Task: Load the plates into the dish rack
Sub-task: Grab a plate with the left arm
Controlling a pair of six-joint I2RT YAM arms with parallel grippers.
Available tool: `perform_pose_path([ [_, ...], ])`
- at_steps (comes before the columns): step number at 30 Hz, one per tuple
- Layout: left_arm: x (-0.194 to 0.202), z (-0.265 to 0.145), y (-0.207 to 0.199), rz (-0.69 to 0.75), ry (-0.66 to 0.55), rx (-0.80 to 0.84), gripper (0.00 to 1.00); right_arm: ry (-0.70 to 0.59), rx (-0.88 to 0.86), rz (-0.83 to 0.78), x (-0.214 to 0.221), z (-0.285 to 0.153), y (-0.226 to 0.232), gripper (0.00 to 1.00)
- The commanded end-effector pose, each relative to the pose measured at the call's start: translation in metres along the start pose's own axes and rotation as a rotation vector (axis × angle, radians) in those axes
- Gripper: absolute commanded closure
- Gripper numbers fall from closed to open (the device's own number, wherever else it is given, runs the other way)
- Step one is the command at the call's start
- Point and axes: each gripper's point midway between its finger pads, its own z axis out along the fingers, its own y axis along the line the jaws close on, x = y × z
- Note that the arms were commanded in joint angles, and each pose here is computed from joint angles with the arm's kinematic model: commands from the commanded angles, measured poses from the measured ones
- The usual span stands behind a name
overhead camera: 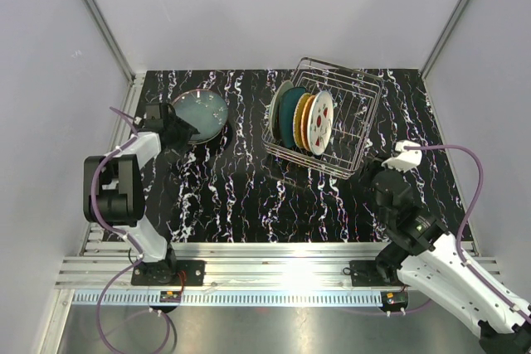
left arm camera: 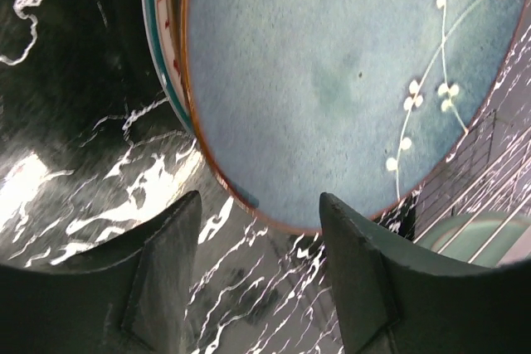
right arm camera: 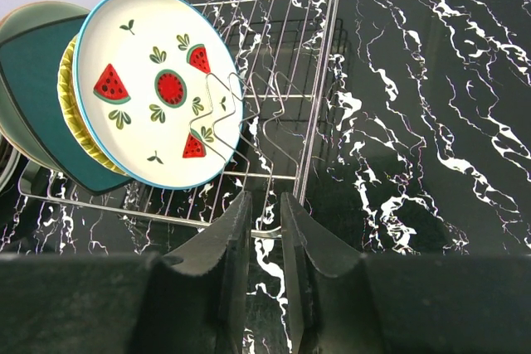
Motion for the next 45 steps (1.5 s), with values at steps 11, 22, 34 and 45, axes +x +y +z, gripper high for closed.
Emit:
perform_pose_path([
  [11,-0.004,0.007,-0.017,-0.017,-0.002,0.068,0.68,-0.03,0.0,0.012,-0.009,0.003,0.003,0.72],
  [22,-0.003,-0.009,-0.01,-0.011,-0.02,0.051,0.87,-0.02,-0.046,0.027,-0.012,-0.002,0.011,0.72],
  [34,-0.024,-0.04,-0.01,-0.01,-0.105,0.051,1.0,0.112,-0.471,0.018,-0.009,-0.014,0.106,0.55],
  [45,-0.046,-0.065,-0.008,0.035,-0.166,0.049,1.0,0.223,-0.702,-0.012,0.01,-0.018,0.213,0.46],
])
